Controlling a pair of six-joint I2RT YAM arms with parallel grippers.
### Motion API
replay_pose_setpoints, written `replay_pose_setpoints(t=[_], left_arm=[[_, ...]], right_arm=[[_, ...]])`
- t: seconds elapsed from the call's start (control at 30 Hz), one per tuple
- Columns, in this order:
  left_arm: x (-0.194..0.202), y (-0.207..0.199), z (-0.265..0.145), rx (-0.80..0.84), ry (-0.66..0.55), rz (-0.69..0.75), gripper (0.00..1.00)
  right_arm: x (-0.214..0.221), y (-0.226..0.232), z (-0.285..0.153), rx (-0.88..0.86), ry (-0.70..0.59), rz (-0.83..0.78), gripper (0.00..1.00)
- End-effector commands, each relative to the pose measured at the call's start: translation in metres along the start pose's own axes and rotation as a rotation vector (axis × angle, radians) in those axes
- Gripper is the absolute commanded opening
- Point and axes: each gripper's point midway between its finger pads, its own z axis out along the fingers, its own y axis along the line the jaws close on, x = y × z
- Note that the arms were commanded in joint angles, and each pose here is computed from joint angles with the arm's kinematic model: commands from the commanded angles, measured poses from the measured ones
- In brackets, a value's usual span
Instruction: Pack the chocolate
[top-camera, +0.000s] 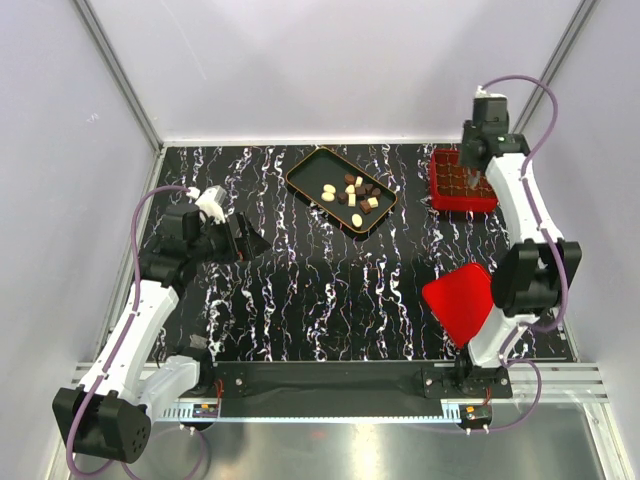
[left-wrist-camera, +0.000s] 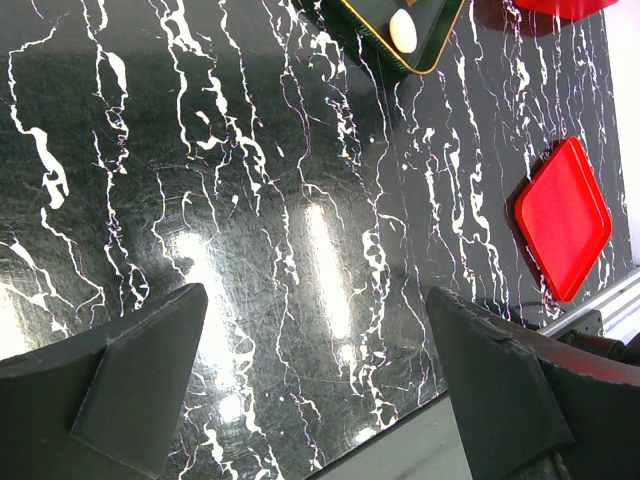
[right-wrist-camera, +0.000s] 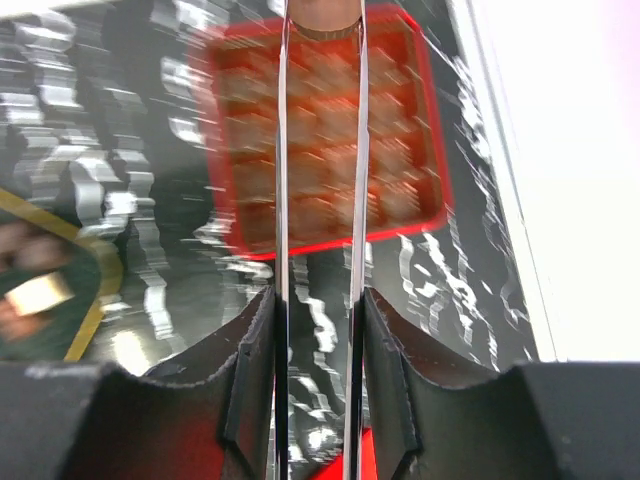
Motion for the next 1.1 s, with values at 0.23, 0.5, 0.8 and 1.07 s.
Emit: replay_pose_setpoints(t=[0.23,0.5,0.8,1.07], left_arm=[[-0.008,-0.007,-0.001,0.035,-0.035,0.032,0.99],[-0.008,-0.006,0.001,0.035,-0.026,0.029,0.99],[-0.009,-0.006,0.006,0.041,-0.011,0.024,0.99],[-0.009,-0.007,0.005,0.042,-0.011,0.025,0.99]], right_arm=[[0.009,-0.071,0.068,0.089,0.088,0.189,0.36],[0.016,-0.083,0.106,0.090,0.114,0.201,0.36],[0.022,-0.074,0.119,0.054,0.133,0.231,0.38],[0.020,-0.090,0.110,0.137,0.129,0.210,0.51]])
